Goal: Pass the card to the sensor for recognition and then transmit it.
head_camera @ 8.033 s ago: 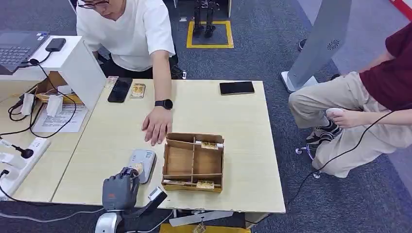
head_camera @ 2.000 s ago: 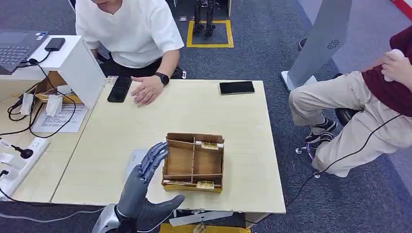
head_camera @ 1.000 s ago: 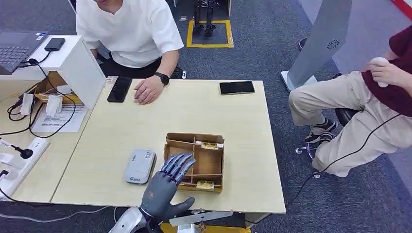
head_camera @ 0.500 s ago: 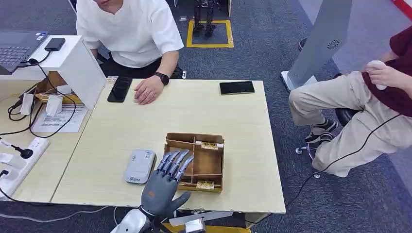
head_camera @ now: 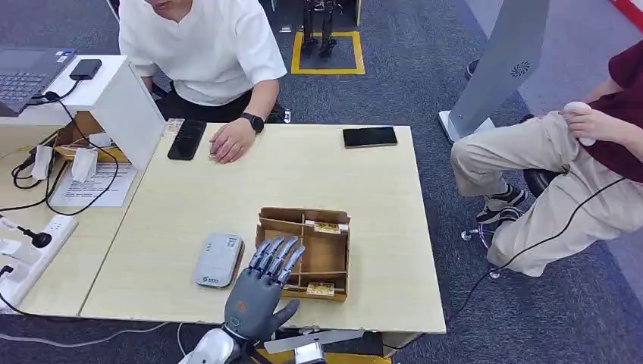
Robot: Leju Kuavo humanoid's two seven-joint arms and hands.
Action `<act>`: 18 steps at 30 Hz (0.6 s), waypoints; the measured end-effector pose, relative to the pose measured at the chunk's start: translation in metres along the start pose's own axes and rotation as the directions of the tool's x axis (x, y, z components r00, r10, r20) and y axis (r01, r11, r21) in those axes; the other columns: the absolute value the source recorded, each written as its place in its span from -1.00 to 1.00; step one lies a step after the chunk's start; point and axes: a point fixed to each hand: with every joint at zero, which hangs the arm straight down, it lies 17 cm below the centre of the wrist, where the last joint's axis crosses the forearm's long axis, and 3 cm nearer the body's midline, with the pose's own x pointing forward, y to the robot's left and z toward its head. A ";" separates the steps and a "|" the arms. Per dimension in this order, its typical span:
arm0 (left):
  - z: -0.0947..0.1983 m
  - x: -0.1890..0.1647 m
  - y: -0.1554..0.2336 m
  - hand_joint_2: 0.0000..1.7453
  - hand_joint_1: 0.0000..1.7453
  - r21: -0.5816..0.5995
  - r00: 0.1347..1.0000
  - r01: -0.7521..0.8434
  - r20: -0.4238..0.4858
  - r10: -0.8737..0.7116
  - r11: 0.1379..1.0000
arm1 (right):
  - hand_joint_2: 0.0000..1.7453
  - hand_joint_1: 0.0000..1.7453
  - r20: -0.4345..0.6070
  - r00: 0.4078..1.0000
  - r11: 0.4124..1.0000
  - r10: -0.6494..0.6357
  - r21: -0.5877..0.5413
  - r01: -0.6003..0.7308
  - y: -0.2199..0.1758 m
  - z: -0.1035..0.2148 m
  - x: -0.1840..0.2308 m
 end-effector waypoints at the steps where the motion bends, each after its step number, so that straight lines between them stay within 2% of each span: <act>1: 0.000 0.000 -0.001 1.00 -1.00 -0.002 1.000 0.001 -0.001 -0.001 1.000 | 1.00 -1.00 0.000 1.000 1.000 0.000 0.000 0.000 0.000 0.000 0.000; 18: 0.007 -0.011 -0.022 1.00 -1.00 -0.052 0.998 0.031 -0.061 -0.034 0.998 | 1.00 -1.00 -0.009 1.000 1.000 0.000 0.000 0.000 0.000 0.000 -0.001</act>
